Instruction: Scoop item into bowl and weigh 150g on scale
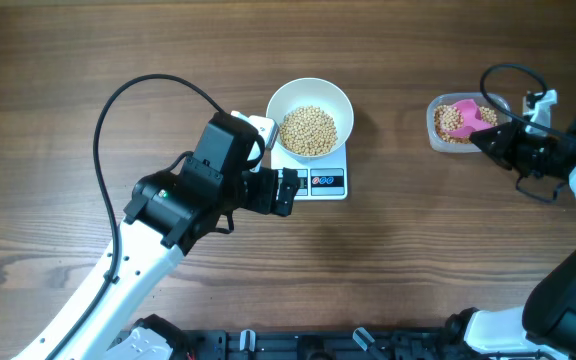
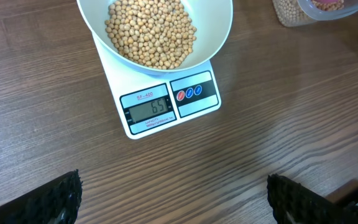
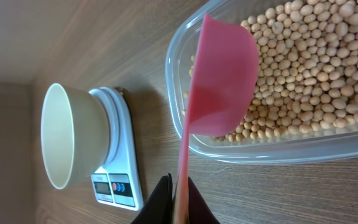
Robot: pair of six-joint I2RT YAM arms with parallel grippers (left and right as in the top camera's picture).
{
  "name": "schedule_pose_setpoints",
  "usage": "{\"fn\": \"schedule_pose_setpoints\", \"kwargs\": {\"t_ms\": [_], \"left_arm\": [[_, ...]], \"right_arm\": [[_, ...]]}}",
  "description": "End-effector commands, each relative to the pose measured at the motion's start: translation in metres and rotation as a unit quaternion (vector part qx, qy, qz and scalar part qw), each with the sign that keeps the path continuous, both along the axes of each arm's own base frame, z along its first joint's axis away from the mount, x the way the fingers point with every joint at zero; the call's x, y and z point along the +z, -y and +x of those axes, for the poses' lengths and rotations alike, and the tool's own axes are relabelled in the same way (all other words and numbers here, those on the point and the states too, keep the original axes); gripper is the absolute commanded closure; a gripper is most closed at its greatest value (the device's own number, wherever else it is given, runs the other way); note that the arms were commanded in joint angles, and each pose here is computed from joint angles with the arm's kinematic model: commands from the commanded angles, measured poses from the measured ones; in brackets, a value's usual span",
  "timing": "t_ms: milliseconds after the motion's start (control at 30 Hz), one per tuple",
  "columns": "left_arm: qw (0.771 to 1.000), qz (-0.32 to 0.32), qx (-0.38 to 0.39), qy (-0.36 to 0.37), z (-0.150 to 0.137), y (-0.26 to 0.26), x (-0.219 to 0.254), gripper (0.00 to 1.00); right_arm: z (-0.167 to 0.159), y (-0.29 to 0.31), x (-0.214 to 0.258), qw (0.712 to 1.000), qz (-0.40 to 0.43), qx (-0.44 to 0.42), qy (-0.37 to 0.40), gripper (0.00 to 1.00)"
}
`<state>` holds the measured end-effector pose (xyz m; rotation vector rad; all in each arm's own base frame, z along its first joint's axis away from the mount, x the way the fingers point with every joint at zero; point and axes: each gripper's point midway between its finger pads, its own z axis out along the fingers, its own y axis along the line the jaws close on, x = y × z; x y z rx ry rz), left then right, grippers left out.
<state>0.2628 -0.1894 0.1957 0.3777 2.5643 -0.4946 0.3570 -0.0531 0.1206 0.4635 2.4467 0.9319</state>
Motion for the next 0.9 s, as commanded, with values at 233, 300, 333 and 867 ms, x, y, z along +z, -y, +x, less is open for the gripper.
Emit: {"fn": "schedule_pose_setpoints", "kwargs": {"t_ms": [233, 300, 333, 867], "left_arm": [[1.000, 0.008, -0.008, 0.006, 0.000, 0.000, -0.001, 0.00], [1.000, 0.008, -0.008, 0.006, 0.000, 0.000, -0.001, 0.00], [1.000, 0.008, -0.008, 0.006, 0.000, 0.000, -0.001, 0.00], [1.000, 0.008, -0.008, 0.006, 0.000, 0.000, -0.001, 0.00]], "right_arm": [[-0.001, 0.008, 0.000, 0.993, 0.113, -0.018, 0.010, 0.96], [-0.002, 0.014, 0.003, 0.992, 0.122, -0.027, 0.018, 0.96], [-0.003, 0.017, 0.006, 0.991, 0.130, -0.031, 0.023, 0.96], [-0.005, 0.014, 0.061, 0.957, 0.264, -0.006, 0.121, 0.96]]}}
